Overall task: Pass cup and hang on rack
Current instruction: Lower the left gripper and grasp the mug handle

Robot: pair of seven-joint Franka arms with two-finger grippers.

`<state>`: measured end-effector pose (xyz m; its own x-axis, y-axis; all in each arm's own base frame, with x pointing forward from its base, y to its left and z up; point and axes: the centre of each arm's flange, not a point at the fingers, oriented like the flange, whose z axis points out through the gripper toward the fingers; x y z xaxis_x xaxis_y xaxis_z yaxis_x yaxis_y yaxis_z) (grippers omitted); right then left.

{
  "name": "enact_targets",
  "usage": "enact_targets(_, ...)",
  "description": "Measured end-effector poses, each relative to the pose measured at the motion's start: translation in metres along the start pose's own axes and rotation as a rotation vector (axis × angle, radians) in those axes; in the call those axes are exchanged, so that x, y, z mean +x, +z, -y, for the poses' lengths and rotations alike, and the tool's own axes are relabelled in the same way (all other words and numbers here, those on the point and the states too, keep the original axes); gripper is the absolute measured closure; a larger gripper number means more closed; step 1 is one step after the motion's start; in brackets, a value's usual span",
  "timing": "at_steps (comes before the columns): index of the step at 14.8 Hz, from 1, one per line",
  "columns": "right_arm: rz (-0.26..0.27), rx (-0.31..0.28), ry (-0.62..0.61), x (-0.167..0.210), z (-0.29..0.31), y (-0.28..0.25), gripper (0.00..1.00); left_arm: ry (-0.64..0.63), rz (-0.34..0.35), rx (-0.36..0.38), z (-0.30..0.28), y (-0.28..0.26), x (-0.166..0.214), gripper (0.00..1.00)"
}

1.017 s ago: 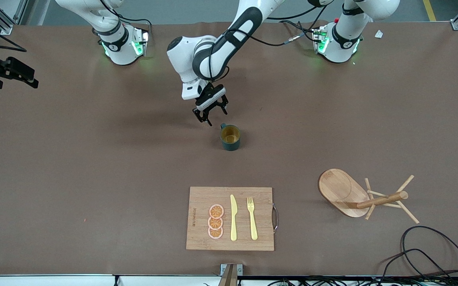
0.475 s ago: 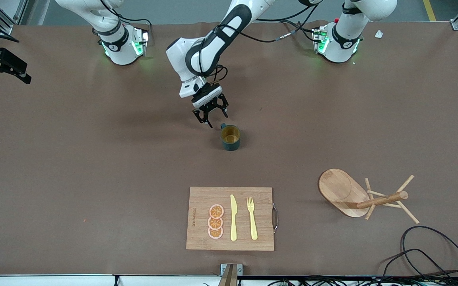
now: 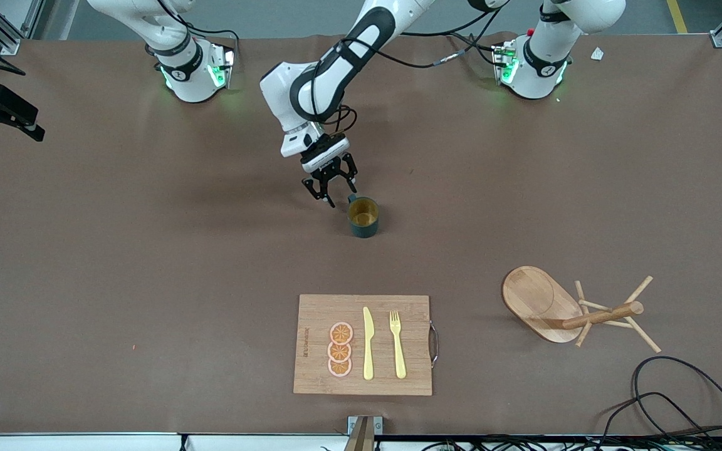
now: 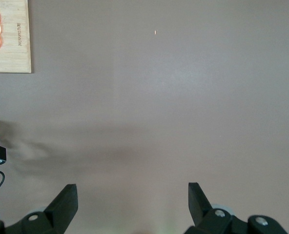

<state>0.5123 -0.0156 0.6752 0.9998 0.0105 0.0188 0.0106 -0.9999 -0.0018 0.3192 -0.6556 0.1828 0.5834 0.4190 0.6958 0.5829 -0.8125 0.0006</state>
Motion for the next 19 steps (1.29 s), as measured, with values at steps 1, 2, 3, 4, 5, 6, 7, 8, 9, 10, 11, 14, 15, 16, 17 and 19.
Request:
enact_targets(1, -0.002, 0.000, -0.001, 0.001, 0.000, -0.001, 0.00, 0.002, -0.002, 0.003, 0.001, 0.002, -0.002, 0.28)
enact_targets(2, -0.002, 0.000, -0.003, 0.002, 0.000, -0.001, 0.00, 0.003, -0.003, 0.005, 0.001, 0.005, -0.004, 0.28)
enact_targets(3, 0.005, 0.000, -0.004, 0.001, 0.000, 0.000, 0.00, 0.006, -0.006, 0.009, 0.002, 0.007, -0.006, 0.28)
enact_targets(4, 0.018, 0.001, -0.004, 0.000, 0.000, 0.001, 0.00, 0.009, -0.009, 0.014, 0.003, 0.010, -0.008, 0.28)
enact_targets(5, 0.025, 0.003, -0.005, -0.001, 0.000, 0.001, 0.00, 0.012, -0.012, 0.018, 0.004, 0.012, -0.010, 0.29)
enact_targets(6, 0.029, 0.007, -0.006, -0.002, 0.001, 0.001, 0.00, 0.012, -0.015, 0.021, 0.004, 0.015, -0.012, 0.30)
enact_targets(7, 0.031, 0.011, -0.006, -0.002, 0.001, 0.002, 0.00, 0.010, -0.019, 0.023, 0.004, 0.018, -0.012, 0.30)
enact_targets(8, 0.031, 0.015, -0.007, -0.002, 0.002, 0.002, 0.00, 0.009, -0.023, 0.025, 0.004, 0.020, -0.011, 0.33)
enact_targets(9, 0.032, 0.016, -0.008, -0.002, 0.002, 0.002, 0.00, 0.009, -0.026, 0.028, 0.004, 0.022, -0.010, 0.33)
enact_targets(10, 0.033, 0.016, -0.008, -0.002, 0.002, 0.002, 0.00, 0.010, -0.029, 0.031, 0.004, 0.024, -0.011, 0.35)
enact_targets(11, 0.033, 0.017, -0.009, -0.002, 0.002, 0.002, 0.00, 0.010, -0.030, 0.033, 0.005, 0.025, -0.012, 0.35)
enact_targets(14, 0.043, 0.017, -0.011, -0.003, 0.002, 0.003, 0.00, 0.009, -0.036, 0.041, 0.005, 0.027, -0.011, 0.44)
enact_targets(15, 0.051, 0.018, -0.012, -0.004, 0.002, 0.003, 0.00, 0.009, -0.039, 0.044, 0.006, 0.027, -0.010, 0.44)
enact_targets(16, 0.059, 0.018, -0.013, -0.005, 0.003, 0.004, 0.00, 0.008, -0.040, 0.046, 0.006, 0.028, -0.010, 0.49)
enact_targets(17, 0.067, 0.018, -0.014, -0.005, 0.004, 0.005, 0.00, 0.008, -0.041, 0.047, 0.006, 0.028, -0.009, 0.49)
enact_targets(19, 0.079, 0.018, -0.015, -0.006, 0.004, 0.006, 0.00, 0.008, -0.042, 0.048, 0.006, 0.028, -0.009, 0.63)
